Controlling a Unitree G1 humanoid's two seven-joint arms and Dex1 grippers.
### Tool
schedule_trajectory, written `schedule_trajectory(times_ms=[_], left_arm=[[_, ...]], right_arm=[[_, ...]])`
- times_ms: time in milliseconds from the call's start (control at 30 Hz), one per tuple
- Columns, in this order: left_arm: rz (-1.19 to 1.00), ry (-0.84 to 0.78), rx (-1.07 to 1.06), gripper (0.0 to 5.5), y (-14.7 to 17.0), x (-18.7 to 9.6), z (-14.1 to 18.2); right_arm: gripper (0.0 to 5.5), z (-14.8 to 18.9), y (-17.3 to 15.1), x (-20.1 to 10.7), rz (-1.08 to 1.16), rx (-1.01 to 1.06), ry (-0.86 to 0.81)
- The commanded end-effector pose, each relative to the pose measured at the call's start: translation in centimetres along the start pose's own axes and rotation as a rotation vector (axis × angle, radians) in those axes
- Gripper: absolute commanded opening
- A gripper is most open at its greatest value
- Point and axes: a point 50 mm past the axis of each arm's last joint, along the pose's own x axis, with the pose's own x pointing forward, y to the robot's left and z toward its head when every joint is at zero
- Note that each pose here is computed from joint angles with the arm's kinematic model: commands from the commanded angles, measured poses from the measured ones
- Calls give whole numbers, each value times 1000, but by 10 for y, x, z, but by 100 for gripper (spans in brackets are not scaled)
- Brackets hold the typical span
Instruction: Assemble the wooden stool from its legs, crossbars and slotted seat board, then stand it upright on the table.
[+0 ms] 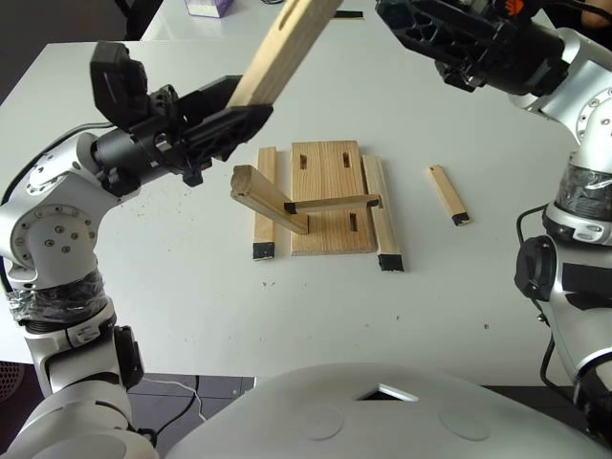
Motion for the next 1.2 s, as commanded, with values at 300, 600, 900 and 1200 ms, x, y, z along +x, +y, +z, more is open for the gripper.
schedule_trajectory(times_ms=[300,600,900,1200], left_arm=[[-43,60,-12,203,0,3,-6],[-75,34,-20,203,-2,10,-6],[-95,41,-26,203,-1,14,-7],[-99,45,-19,203,0,14,-7]], right_arm=[[320,20,14,7,98,-21,-64],[320,5,13,16,108,-4,-27],[297,-3,12,23,125,11,-30],[205,-4,14,21,143,14,-23]])
